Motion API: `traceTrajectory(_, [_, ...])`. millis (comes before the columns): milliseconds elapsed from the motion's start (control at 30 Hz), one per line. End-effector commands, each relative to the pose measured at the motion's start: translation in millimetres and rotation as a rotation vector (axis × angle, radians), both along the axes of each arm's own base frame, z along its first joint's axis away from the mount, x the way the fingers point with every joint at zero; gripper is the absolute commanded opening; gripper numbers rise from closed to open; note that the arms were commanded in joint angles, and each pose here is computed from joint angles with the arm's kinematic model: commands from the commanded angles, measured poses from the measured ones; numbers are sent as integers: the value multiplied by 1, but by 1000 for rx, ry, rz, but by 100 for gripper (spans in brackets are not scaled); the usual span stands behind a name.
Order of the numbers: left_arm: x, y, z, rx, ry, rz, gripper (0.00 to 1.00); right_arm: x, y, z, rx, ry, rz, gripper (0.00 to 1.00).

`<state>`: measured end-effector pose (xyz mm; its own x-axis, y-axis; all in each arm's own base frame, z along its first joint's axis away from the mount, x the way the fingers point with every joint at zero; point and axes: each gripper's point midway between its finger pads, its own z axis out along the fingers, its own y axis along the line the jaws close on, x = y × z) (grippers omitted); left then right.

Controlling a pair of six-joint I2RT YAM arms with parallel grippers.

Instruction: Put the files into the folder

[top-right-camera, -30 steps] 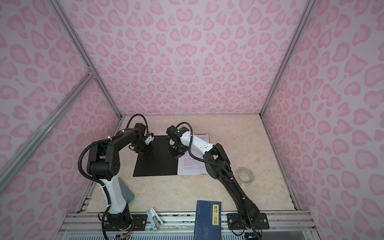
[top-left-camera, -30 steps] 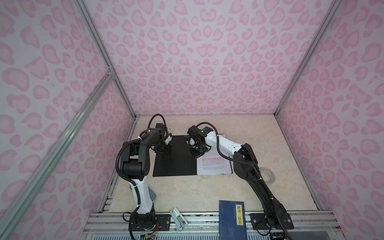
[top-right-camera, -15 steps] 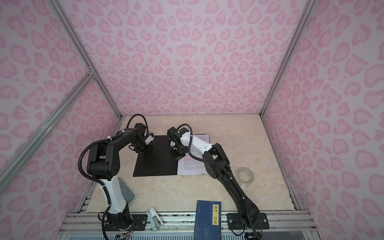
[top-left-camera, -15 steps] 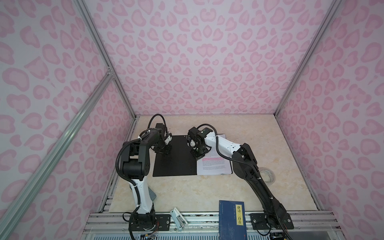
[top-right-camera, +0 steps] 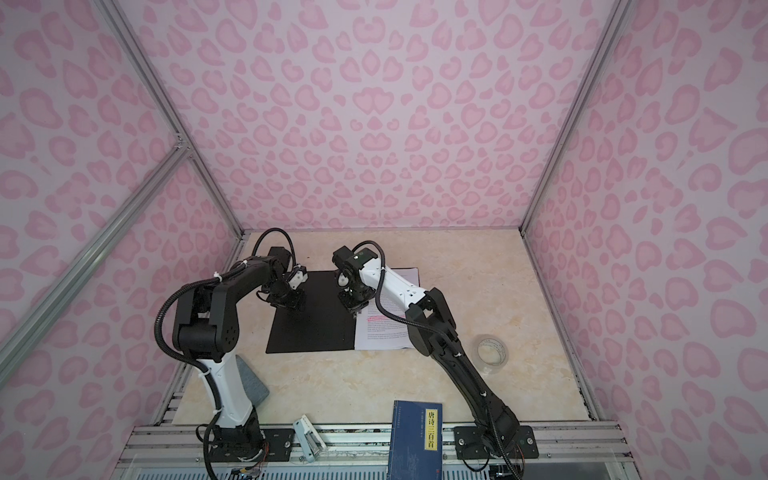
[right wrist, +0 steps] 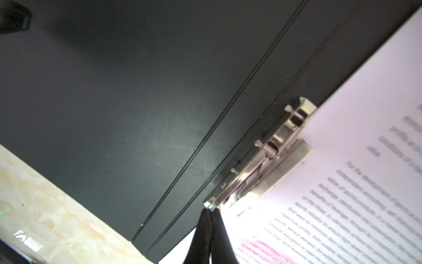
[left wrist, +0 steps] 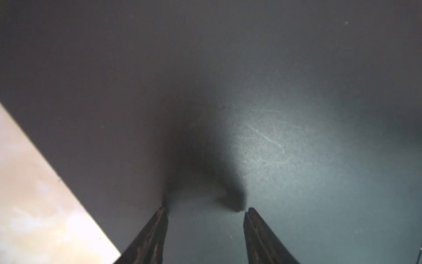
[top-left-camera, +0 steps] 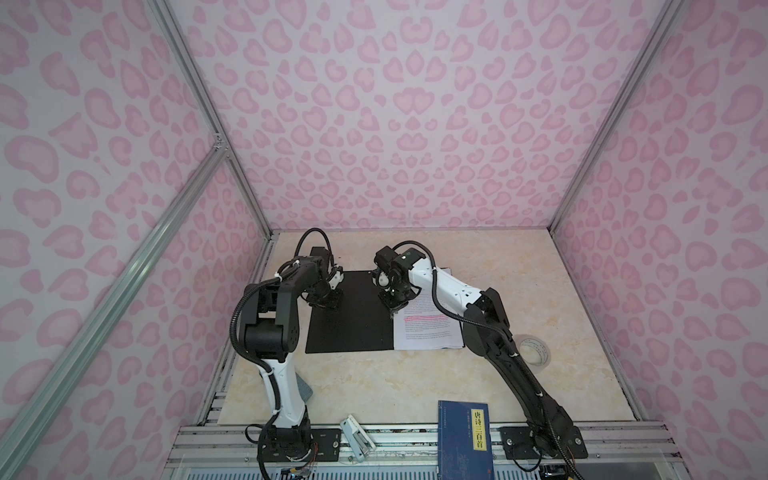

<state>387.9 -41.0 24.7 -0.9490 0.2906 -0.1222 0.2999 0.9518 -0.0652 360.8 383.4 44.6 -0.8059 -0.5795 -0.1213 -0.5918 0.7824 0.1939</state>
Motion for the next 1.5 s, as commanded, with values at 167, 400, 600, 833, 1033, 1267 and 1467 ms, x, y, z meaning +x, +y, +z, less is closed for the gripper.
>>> traceTrajectory(167, [-6,-4,15,-26,-13,-10,61,3,-1,15,-2,-28,13,8])
traceTrajectory(400, [-1,-2,48,-61,-81,3,71,50,-17,87,68,-217,-135,24])
traceTrajectory(600, [3,13,56,-157,-93,126,79,83,-90,125,199,-280,-393,44])
traceTrajectory(833, [14,31,60,-315,-33,273,79,80,-201,116,285,-264,-652,51])
traceTrajectory(1033, [6,39,51,-330,-3,285,79,53,-265,73,288,-190,-785,53])
traceTrajectory(1267, [-7,45,33,-295,52,297,82,29,-282,35,296,-59,-787,54])
traceTrajectory(1467, [-10,57,21,-246,83,338,79,32,-272,19,320,-1,-747,54])
